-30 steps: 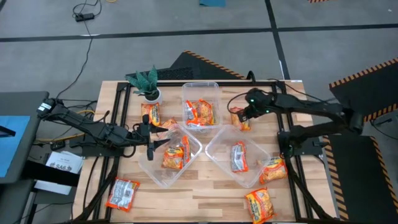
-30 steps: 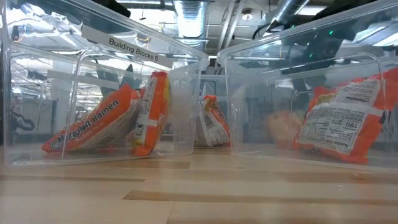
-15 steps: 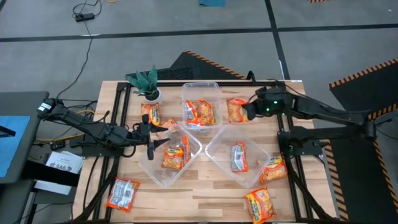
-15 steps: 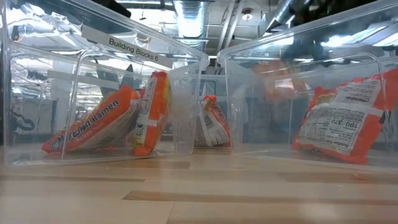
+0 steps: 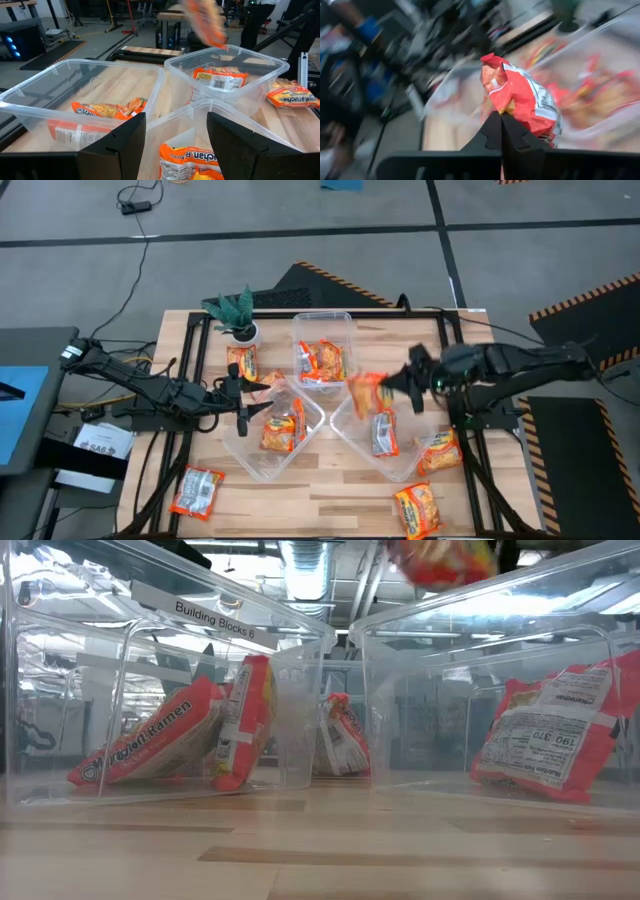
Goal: Sort Maruchan noodles
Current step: Put the orange noodle pack into the bottom right transparent container
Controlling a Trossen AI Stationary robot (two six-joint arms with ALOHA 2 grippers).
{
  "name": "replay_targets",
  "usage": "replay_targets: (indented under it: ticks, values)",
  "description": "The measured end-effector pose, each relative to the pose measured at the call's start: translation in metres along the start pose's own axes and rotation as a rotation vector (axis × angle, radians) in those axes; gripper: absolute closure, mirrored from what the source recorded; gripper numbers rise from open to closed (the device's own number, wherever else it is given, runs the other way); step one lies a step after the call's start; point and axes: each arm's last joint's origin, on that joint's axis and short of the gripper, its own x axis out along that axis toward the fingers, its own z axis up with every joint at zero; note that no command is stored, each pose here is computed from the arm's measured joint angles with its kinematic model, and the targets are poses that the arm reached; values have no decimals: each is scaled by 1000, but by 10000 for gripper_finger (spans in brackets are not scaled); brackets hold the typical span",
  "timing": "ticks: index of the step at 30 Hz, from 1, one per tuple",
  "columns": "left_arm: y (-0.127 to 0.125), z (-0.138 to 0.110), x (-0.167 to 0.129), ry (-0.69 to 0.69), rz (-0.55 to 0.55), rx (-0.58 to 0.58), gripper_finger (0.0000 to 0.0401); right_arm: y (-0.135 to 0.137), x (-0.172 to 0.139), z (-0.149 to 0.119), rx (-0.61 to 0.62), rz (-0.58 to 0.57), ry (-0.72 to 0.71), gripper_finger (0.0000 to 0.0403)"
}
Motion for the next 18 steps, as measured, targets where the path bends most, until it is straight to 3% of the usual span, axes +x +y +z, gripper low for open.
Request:
replay_targets:
  ticks: [3,8,18]
  values:
    - [0,0,0,0,0,0,202,14,8,-15,-34,26,73,395]
    - [0,0,0,0,0,-1,202,19,17,-35,-72,-76,158,393]
    - [0,0,0,0,0,-2,202,14,23,-42,-41,-161,215,367]
